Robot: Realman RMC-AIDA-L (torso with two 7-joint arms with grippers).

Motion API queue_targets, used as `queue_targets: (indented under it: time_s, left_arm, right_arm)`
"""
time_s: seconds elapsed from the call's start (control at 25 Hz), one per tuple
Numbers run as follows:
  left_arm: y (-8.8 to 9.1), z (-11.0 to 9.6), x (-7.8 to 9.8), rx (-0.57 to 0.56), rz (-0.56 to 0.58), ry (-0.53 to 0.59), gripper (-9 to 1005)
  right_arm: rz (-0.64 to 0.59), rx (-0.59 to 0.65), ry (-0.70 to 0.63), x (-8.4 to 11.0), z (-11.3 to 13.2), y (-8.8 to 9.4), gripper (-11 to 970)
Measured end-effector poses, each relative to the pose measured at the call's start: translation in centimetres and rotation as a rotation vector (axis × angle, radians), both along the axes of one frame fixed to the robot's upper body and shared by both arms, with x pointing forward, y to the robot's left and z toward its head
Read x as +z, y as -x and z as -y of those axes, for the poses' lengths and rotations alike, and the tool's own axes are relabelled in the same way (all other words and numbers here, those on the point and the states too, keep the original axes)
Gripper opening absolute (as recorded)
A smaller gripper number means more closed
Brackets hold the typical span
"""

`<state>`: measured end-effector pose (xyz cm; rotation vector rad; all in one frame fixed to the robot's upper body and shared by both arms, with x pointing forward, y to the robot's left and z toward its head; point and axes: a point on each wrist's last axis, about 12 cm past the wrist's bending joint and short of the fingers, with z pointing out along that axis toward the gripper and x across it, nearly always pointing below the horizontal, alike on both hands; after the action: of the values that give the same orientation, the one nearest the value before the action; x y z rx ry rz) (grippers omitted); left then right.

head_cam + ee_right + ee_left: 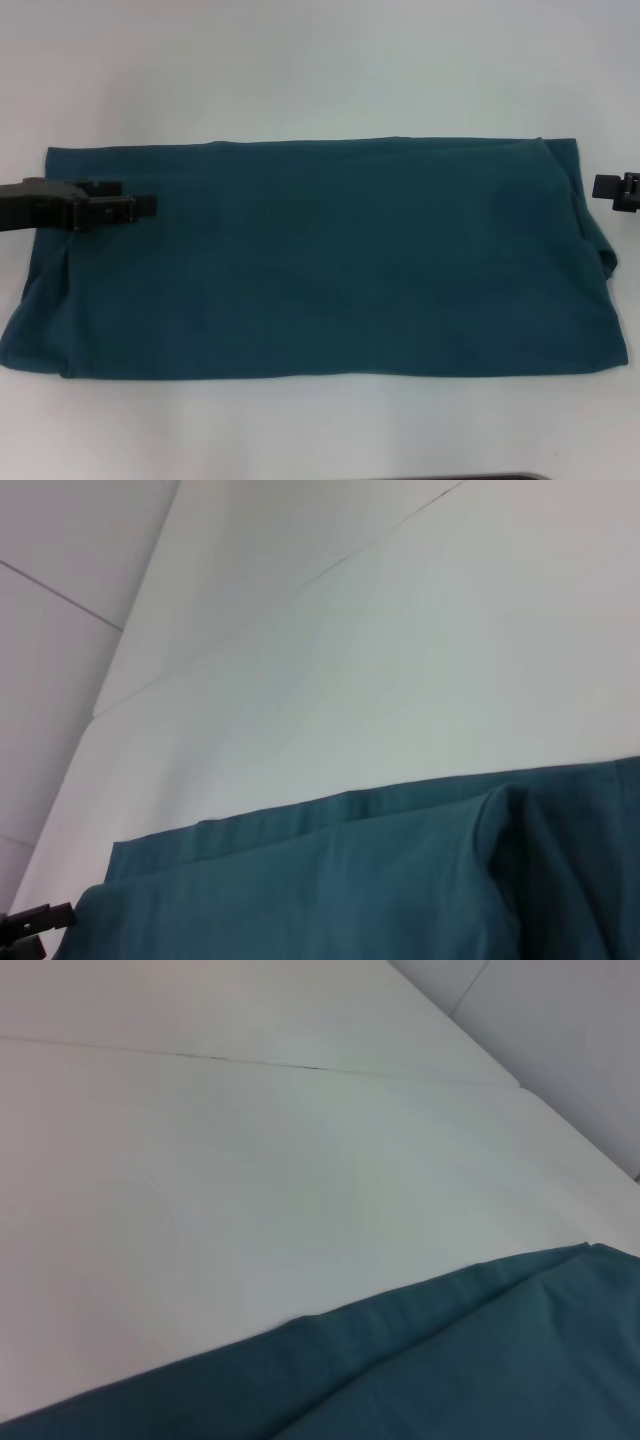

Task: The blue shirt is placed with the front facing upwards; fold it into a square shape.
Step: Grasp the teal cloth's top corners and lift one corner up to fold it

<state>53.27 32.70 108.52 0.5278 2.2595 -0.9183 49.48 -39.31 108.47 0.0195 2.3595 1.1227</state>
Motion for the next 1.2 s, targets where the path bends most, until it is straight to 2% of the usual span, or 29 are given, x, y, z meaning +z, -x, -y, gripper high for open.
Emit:
queue_targets:
  time_s: [0.16, 0.32, 0.6, 1.0, 1.2]
  left_arm:
    - [0.0, 0.0, 0.0, 0.0, 0.0, 0.0, 723]
    - [0.0, 0.0, 0.0, 0.0, 0.001, -0.001, 724]
    - [-0.1, 0.0, 0.0, 0.0, 0.003, 0.0, 725]
    - [0.1, -0.1, 0.0, 0.005, 0.001, 0.001, 724]
    - [0.1, -0.1, -0.1, 0.009, 0.0, 0.003, 724]
  right_arm:
    - [0.004, 0.018, -0.01, 0.2, -0.3, -0.2, 789]
    - [0.01, 0.056, -0.029, 0.1, -1.6, -0.9, 789]
    - [0.045, 0.095, -0.019, -0.9, -4.3, -3.0, 788]
    - [0.077, 0.035, 0.083, -2.4, -5.4, -4.6, 788]
    - [0.115, 0.014, 0.101, -2.4, -5.6, -5.1, 787]
